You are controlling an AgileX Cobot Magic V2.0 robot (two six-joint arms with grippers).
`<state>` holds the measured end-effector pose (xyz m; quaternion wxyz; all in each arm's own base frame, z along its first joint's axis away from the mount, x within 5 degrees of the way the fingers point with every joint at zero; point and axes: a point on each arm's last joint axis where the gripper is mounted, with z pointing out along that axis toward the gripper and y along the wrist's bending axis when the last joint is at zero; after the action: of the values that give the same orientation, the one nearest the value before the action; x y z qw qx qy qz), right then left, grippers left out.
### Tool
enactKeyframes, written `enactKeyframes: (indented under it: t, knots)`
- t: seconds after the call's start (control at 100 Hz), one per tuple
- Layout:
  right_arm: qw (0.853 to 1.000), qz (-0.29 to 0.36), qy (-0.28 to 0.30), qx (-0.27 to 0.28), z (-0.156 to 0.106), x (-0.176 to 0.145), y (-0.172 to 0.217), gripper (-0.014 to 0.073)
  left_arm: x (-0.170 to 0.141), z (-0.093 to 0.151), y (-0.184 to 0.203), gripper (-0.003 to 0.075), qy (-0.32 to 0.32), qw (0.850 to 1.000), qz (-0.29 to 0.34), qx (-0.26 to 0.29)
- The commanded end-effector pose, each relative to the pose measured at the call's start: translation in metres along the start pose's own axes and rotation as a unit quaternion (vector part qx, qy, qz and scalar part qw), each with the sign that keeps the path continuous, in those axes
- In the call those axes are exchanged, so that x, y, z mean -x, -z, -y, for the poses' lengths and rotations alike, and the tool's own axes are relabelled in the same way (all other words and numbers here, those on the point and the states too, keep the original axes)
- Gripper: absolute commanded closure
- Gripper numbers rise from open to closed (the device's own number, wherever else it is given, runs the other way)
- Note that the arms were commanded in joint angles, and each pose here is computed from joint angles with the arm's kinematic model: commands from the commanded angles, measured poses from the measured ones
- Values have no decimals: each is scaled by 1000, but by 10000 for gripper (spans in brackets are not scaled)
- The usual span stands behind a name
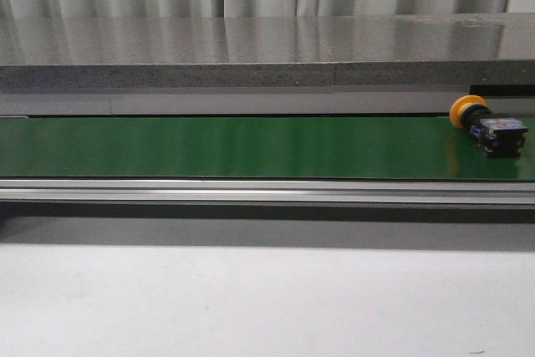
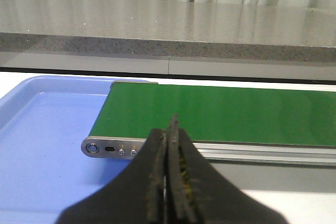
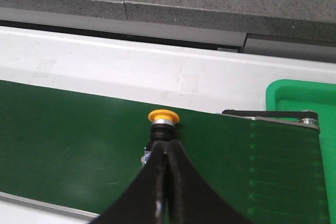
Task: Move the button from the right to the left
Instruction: 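Open the right gripper and withdraw while the belt carries the button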
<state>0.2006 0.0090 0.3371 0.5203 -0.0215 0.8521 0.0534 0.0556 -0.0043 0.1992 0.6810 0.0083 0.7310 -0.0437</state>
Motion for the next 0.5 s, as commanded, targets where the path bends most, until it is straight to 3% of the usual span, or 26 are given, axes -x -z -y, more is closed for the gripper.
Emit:
enactKeyframes:
  t: [0.0,0.19,0.49]
  knots:
    - [997,81,1,-16,1,4,18,654,-7,0,0,741,3,999,33,-2]
    - [992,125,2,-26,0,-25,42,654,-7,0,0,740,3,999,33,-2]
    - [989,143,4,-25,-2,-58,62,654,-7,0,0,741,3,999,33,-2]
